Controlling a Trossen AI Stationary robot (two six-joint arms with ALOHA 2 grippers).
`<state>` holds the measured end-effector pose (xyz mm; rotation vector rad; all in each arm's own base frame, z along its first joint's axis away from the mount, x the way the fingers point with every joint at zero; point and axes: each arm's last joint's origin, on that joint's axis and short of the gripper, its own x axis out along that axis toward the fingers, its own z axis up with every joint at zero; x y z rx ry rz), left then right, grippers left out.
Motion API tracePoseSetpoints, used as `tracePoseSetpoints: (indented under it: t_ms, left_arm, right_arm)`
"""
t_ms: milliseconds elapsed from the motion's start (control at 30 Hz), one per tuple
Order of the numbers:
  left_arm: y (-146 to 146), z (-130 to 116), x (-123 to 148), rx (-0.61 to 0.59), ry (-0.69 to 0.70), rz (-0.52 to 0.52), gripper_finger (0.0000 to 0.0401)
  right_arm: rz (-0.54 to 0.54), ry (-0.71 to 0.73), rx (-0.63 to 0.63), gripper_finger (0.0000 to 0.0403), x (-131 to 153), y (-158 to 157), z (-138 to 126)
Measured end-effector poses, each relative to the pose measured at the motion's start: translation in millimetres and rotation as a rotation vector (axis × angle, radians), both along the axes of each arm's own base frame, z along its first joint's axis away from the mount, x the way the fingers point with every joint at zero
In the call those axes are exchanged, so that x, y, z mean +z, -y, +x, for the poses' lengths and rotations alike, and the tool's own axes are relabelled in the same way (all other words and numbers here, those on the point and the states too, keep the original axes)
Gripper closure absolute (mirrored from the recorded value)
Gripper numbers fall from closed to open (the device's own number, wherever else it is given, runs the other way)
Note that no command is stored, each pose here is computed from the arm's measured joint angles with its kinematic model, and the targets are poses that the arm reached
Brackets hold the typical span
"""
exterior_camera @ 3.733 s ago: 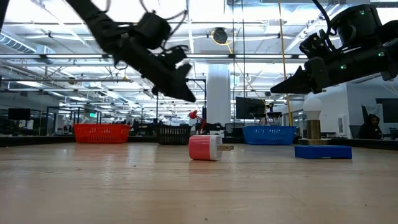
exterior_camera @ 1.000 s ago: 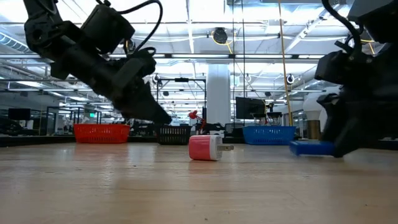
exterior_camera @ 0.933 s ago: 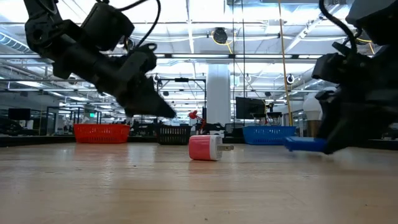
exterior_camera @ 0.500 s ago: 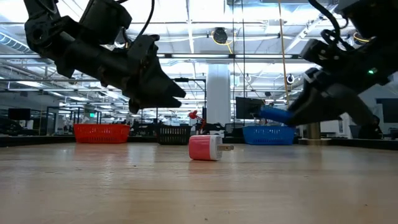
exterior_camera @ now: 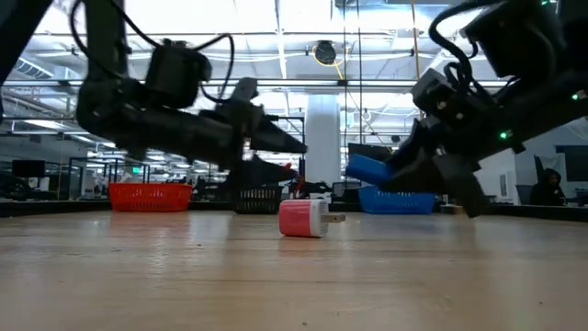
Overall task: Pick & Place Office items
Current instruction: Put the blue digital clock into the red bin
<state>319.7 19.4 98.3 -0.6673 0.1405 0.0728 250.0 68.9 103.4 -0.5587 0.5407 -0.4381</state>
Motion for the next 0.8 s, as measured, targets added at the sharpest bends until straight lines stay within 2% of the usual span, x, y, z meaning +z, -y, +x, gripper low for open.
tracePoseSetpoints:
  t_ms: [100,300,433,800]
  left_arm:
    - [-1.4,15.6,-5.0,-0.028,-0.006,-0.034,0.0162]
    - [1.4,35.7,-13.3,-0.029,-0.063,-0.037,0.0162]
    - [0.2,39.0,-14.7,0.016,-0.105,-0.022,0.0162]
    - [13.9,53.6,-4.4,-0.041,-0.059,0.004,0.0173]
  right_arm:
    - [-0.014,0.005,0.0,0.0235,-8.8,1.3,4.0]
    - [-0.012,0.03,-0.012,0.0243,-20.1,2.9,8.7]
    - [-0.007,0.046,-0.012,0.0237,-19.1,2.6,9.4]
    - [-0.05,0.034,0.029,0.0238,-13.6,-1.5,18.3]
